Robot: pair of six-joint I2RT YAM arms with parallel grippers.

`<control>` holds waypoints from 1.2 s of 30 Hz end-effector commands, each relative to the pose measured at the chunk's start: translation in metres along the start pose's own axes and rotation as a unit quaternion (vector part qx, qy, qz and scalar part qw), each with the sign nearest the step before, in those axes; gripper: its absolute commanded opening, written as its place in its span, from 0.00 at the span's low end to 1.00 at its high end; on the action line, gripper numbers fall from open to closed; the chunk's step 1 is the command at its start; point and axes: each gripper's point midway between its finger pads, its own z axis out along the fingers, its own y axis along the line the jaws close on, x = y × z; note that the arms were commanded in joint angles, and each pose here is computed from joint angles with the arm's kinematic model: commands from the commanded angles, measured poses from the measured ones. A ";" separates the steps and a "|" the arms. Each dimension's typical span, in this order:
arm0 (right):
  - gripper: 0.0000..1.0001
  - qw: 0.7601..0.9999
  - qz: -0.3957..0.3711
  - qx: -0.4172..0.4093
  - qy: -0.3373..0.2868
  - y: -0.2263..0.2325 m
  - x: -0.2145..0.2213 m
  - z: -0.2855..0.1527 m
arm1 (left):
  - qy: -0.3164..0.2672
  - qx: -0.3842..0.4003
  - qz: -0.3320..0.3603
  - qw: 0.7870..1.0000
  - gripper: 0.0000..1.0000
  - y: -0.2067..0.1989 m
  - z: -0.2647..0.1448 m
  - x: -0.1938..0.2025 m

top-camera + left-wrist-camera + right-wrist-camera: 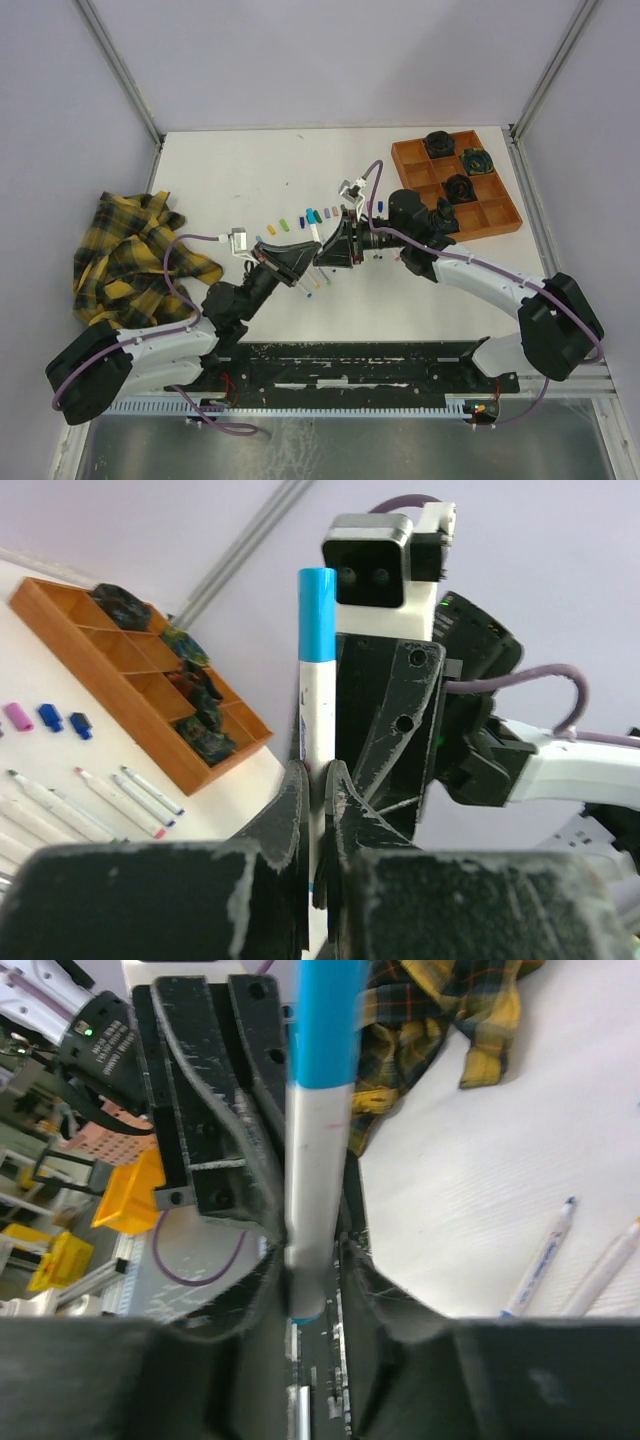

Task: Open the pen caps
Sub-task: Pick up the pen from the center of the board, then open the pen cap from the pen.

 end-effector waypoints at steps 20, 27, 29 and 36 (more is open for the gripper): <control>0.00 0.996 -0.052 -0.073 0.019 0.036 -0.020 -0.004 | 0.067 -0.049 0.056 0.995 0.69 -0.028 0.036 -0.056; 0.00 0.996 -0.048 -0.075 0.025 0.035 -0.018 -0.003 | 0.105 -0.040 0.056 0.992 0.54 -0.031 0.046 -0.049; 0.00 0.996 -0.045 -0.074 0.030 0.033 -0.017 -0.003 | 0.110 -0.034 0.054 0.992 0.43 -0.034 0.048 -0.048; 0.00 0.996 -0.030 -0.076 0.042 0.029 -0.012 0.000 | 0.101 -0.031 0.069 0.992 0.30 -0.038 0.053 -0.064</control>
